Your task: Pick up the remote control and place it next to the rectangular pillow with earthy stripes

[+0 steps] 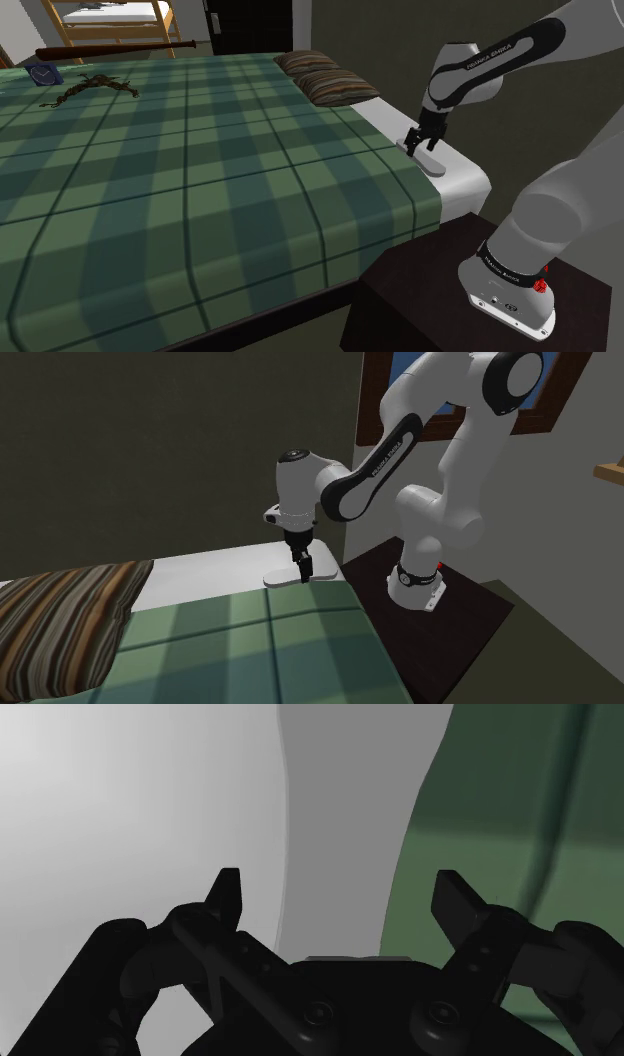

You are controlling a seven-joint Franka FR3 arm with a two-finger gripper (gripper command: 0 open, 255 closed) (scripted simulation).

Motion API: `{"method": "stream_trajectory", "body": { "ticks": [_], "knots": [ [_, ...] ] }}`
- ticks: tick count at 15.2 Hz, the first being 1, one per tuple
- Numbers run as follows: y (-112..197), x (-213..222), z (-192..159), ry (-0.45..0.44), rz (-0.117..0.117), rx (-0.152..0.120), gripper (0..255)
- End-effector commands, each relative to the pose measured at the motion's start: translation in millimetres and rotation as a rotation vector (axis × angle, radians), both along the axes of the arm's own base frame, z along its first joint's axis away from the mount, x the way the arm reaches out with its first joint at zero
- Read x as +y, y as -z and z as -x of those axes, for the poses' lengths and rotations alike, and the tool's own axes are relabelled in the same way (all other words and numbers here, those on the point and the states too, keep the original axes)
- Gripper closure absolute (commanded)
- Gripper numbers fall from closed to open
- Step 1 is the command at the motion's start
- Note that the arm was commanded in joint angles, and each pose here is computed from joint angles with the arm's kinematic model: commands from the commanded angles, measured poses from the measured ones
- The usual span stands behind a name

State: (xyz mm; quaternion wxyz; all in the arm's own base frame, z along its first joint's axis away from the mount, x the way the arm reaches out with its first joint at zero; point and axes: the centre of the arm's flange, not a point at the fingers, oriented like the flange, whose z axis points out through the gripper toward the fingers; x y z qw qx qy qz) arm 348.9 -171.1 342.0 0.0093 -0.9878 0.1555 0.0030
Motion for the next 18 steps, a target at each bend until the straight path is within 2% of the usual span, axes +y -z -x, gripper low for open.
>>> {"method": "stream_trajectory", "body": {
  "ticks": [1,8,9,18],
  "knots": [
    [8.5,0.8,0.0,0.0,0.0,-0.001,0],
    [8.5,0.8,0.0,0.0,0.0,-0.001,0],
    [8.5,0.8,0.0,0.0,0.0,-0.001,255],
    [8.5,0.8,0.0,0.0,0.0,-0.001,255]
  ]
}}
